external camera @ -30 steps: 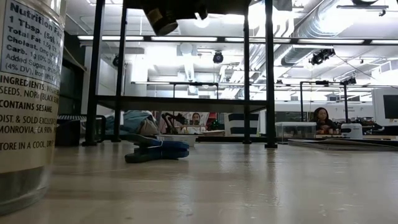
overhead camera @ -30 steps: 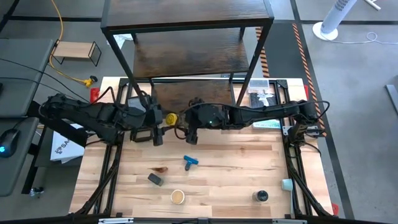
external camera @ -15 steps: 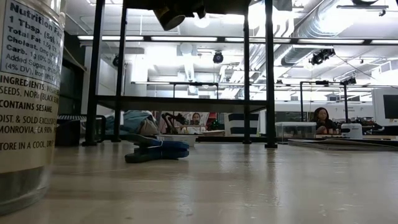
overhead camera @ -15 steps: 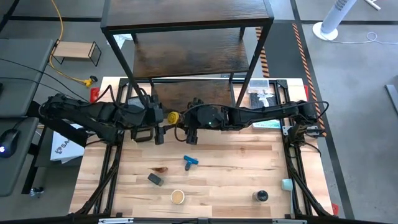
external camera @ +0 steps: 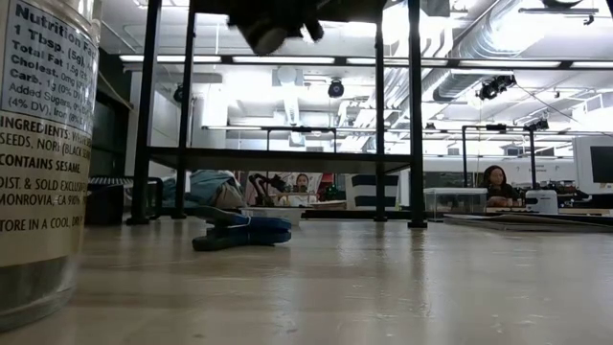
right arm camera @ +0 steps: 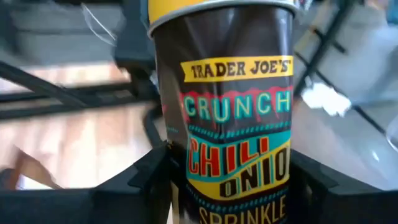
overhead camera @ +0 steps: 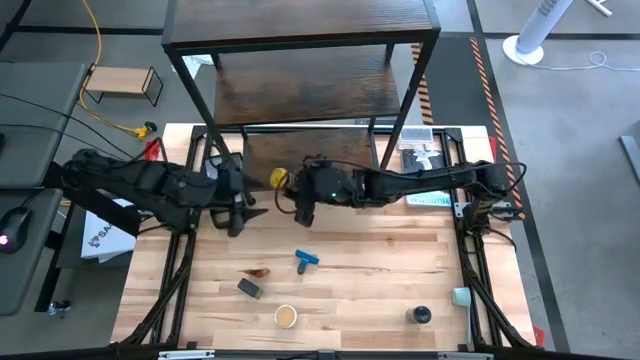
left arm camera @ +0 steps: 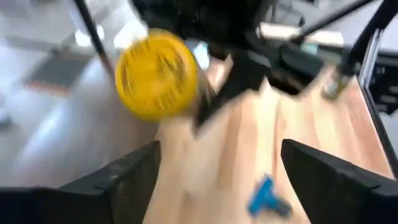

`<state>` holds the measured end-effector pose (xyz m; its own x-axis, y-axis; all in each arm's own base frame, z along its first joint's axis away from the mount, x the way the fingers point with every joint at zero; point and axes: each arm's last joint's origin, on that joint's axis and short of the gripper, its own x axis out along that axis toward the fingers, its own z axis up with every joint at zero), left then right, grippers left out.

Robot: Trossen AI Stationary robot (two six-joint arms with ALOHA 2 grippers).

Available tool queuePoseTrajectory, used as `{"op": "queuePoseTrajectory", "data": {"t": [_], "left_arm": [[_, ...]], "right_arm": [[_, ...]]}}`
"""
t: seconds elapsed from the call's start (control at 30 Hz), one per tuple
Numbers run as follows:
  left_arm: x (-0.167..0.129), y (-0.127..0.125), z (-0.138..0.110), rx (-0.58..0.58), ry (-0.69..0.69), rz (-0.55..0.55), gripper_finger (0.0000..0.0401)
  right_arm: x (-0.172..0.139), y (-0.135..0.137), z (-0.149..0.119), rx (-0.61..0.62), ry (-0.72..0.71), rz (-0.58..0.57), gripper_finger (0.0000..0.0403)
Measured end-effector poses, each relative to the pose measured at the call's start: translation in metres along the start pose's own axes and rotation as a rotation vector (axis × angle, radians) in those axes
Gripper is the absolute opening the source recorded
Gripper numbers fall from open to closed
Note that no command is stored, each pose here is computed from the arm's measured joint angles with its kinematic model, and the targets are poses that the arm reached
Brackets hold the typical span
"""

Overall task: Shelf spices
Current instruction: Put the yellow seasoning can on the shelf

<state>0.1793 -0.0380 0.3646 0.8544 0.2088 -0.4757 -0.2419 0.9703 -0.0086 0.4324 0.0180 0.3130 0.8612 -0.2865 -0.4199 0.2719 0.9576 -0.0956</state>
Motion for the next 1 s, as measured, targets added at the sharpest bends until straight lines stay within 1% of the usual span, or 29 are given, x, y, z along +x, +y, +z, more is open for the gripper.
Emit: {"op": "queuePoseTrajectory", "data": {"t": [0.07,0.17,0.23,0.33,0.43,0.47,0.53,0.6,0.67,0.77,0.87,1.0], "left_arm": [[-0.011,0.001,-0.006,-0.046,0.023,-0.009,0.0333],[-0.03,0.003,-0.009,-0.145,-0.006,-0.042,0.0327],[-0.043,0.004,-0.012,-0.227,-0.012,-0.085,0.032],[-0.061,0.007,-0.019,-0.333,-0.026,-0.111,0.031],[-0.076,0.01,-0.023,-0.39,-0.092,-0.092,0.03],[-0.08,0.01,-0.023,-0.396,-0.123,-0.08,0.0298],[-0.085,0.012,-0.023,-0.403,-0.174,-0.058,0.0293],[-0.089,0.013,-0.024,-0.402,-0.2,-0.047,0.0291],[-0.091,0.014,-0.024,-0.401,-0.209,-0.049,0.0291],[-0.091,0.013,-0.025,-0.396,-0.203,-0.062,0.0291],[-0.091,0.012,-0.025,-0.368,-0.196,-0.074,0.0291],[-0.091,0.012,-0.025,-0.346,-0.186,-0.086,0.0291]], "right_arm": [[0.006,0.002,-0.005,0.018,0.012,-0.006,0.0211],[0.015,0.008,-0.009,0.058,-0.002,0.042,0.0211],[0.023,0.012,-0.009,0.109,-0.04,0.076,0.0211],[0.043,0.018,-0.013,0.212,-0.139,0.092,0.0211],[0.065,0.025,-0.02,0.307,-0.272,0.115,0.0211],[0.071,0.026,-0.022,0.34,-0.313,0.11,0.0211],[0.083,0.027,-0.029,0.398,-0.363,0.061,0.0211],[0.095,0.026,-0.041,0.439,-0.378,-0.02,0.0211],[0.109,0.022,-0.055,0.48,-0.396,-0.112,0.0211],[0.124,0.013,-0.068,0.531,-0.447,-0.189,0.0211],[0.136,0.005,-0.071,0.516,-0.468,-0.224,0.0211],[0.153,0.0,-0.074,0.407,-0.455,-0.239,0.0211]]}}
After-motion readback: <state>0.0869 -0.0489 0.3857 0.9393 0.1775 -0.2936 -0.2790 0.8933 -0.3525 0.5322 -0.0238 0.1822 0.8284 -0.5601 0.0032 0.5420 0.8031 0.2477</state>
